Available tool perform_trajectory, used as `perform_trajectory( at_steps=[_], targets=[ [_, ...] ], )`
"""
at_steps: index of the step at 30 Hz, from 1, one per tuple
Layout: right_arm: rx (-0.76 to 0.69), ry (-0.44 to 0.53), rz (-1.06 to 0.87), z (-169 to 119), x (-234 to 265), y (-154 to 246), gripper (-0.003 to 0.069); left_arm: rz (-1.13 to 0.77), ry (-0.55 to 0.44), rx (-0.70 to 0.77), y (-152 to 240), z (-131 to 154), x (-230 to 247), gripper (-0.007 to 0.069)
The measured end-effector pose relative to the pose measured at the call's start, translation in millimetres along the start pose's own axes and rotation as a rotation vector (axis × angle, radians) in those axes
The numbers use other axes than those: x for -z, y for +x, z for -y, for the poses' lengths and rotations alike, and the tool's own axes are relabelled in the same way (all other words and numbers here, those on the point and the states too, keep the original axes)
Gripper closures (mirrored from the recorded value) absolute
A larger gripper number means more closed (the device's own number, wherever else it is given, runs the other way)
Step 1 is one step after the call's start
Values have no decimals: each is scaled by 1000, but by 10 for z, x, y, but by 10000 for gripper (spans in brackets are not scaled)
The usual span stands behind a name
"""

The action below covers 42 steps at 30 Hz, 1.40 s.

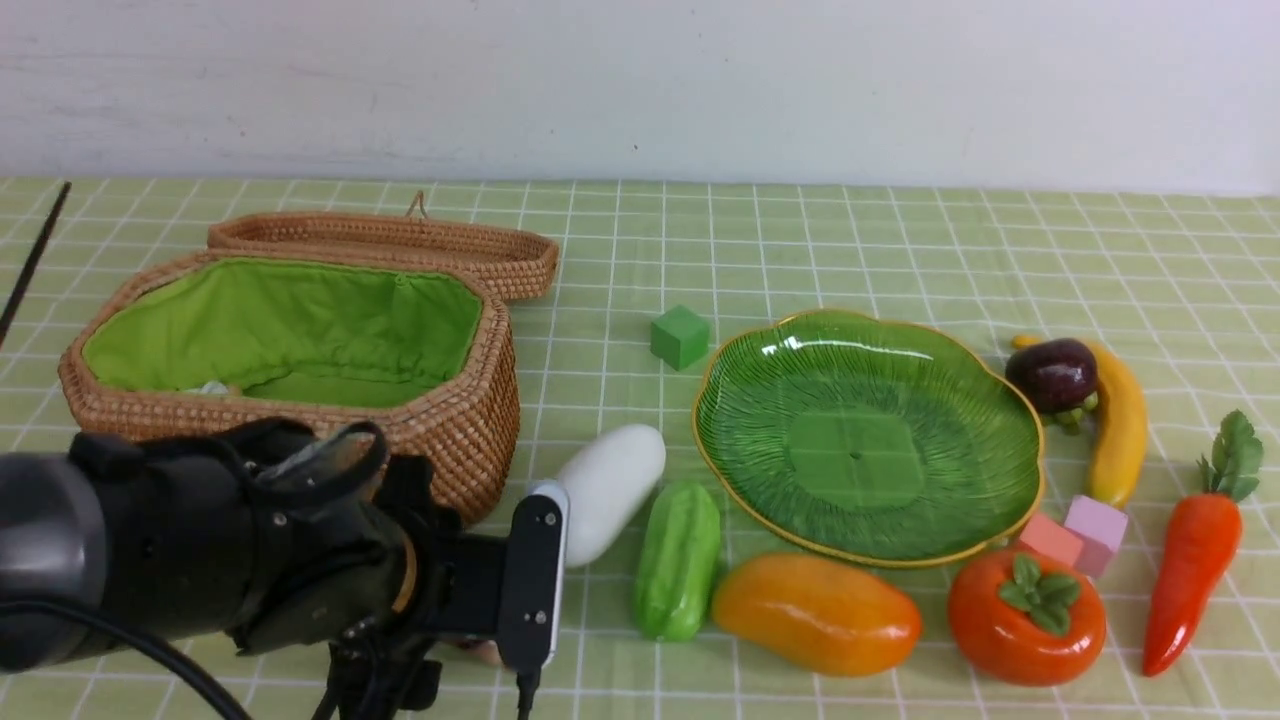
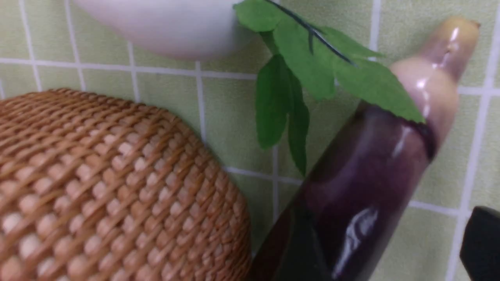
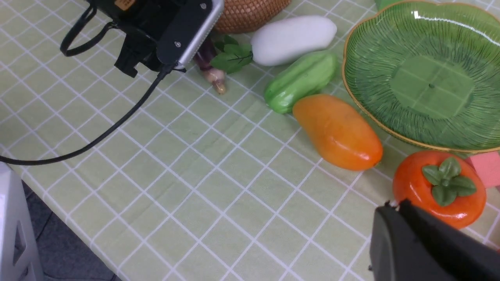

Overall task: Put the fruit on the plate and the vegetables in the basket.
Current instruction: Use the left arm to grab an eggplant and put it into the left basket

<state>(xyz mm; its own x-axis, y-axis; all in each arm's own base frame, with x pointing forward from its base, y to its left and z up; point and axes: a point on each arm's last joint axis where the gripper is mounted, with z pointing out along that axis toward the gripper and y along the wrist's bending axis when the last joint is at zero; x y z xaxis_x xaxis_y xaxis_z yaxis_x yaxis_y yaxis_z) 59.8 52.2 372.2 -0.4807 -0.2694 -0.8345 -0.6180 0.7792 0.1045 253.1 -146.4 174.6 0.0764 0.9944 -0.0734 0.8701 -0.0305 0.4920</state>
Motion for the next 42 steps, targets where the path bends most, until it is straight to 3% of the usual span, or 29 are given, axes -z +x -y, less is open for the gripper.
perform_trajectory(
  at_steps=[13,17,20,32,36,42],
  targets=[
    [-1,-2,1,-1,0,-1,636,-37,48,-9,-5,44,-182,185],
    [-1,-3,1,-2,0,-1,632,-83,78,-6,34,69,-172,274],
    [-2,-3,1,-3,0,-1,629,-107,94,3,59,80,-144,290],
    [-2,-2,3,-2,0,-3,626,-46,81,208,93,47,373,290],
    [-10,-4,37,-4,1,-34,626,53,6,309,114,8,761,290],
    [-20,1,197,3,18,-178,622,120,-328,426,307,-417,1374,290]
  ],
)
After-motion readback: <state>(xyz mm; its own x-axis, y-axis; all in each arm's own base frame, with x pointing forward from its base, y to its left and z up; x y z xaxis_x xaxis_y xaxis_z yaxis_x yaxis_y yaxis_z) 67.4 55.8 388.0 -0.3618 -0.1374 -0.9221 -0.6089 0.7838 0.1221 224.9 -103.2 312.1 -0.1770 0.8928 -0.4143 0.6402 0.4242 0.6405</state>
